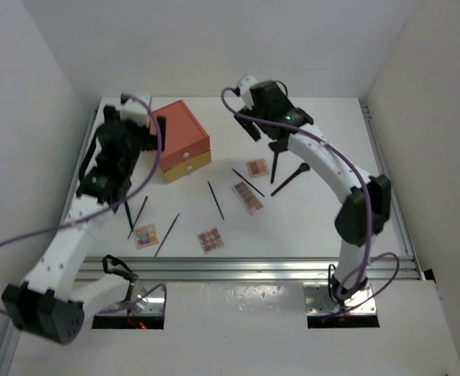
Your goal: Organize the makeup
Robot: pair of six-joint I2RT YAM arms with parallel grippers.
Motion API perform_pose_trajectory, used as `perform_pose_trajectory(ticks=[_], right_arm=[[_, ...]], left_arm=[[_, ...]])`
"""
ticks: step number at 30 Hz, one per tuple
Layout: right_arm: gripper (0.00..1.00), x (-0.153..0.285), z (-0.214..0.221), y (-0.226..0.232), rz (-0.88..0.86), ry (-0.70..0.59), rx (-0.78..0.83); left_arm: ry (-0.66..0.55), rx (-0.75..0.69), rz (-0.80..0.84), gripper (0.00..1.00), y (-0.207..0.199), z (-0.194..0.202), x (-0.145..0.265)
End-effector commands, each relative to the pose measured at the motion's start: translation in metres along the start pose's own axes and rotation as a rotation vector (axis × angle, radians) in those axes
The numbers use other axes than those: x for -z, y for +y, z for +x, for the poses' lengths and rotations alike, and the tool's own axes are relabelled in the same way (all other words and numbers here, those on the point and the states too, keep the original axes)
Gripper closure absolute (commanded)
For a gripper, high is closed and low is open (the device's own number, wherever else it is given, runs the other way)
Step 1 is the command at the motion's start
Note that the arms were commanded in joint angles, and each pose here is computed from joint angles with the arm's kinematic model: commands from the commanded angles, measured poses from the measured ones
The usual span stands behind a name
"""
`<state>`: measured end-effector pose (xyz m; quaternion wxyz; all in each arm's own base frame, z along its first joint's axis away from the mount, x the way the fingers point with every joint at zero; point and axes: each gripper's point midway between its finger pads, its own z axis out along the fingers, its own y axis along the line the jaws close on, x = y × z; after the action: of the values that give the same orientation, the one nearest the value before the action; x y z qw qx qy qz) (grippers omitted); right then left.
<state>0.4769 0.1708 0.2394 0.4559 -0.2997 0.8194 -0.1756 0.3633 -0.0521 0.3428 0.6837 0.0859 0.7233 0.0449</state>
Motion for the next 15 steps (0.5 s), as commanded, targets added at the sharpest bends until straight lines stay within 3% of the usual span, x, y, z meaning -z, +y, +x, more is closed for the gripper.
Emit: perform_pose_trajectory(ticks=[1, 2, 3, 5, 7, 12, 15], right_arm=[[0.00, 0.025, 0.001, 0.050, -0.321, 0.099, -0.057], [0.04, 0.025, -0.029, 0.078, -0.481, -0.011, -0.175], [0.14, 0.027, -0.039, 0.090, -0.537, -0.026, -0.281], [0.24, 0.025, -0.068, 0.119, -0.684, -0.145, -0.416], [0.29, 0.029, -0.078, 0.144, -0.764, -0.157, -0.517], [0.32, 0.015, -0.089, 0.207, -0.729, -0.180, -0.466], [0.32, 0.008, -0.100, 0.233, -0.709, -0.236, -0.473]], left_arm=[[0.308, 0.007, 0.153, 0.07, -0.027, 0.034, -0.013], [0.316, 0.017, 0.194, 0.11, -0.033, 0.023, -0.029], [0.350, 0.040, 0.220, 0.14, -0.036, 0.025, -0.033], [0.373, 0.107, 0.238, 0.24, -0.034, 0.024, -0.047], [0.398, 0.117, 0.239, 0.34, -0.031, 0.028, -0.069], [0.438, 0.102, 0.183, 0.34, -0.011, 0.044, -0.107], [0.468, 0.115, 0.214, 0.40, -0.017, 0.065, -0.127]])
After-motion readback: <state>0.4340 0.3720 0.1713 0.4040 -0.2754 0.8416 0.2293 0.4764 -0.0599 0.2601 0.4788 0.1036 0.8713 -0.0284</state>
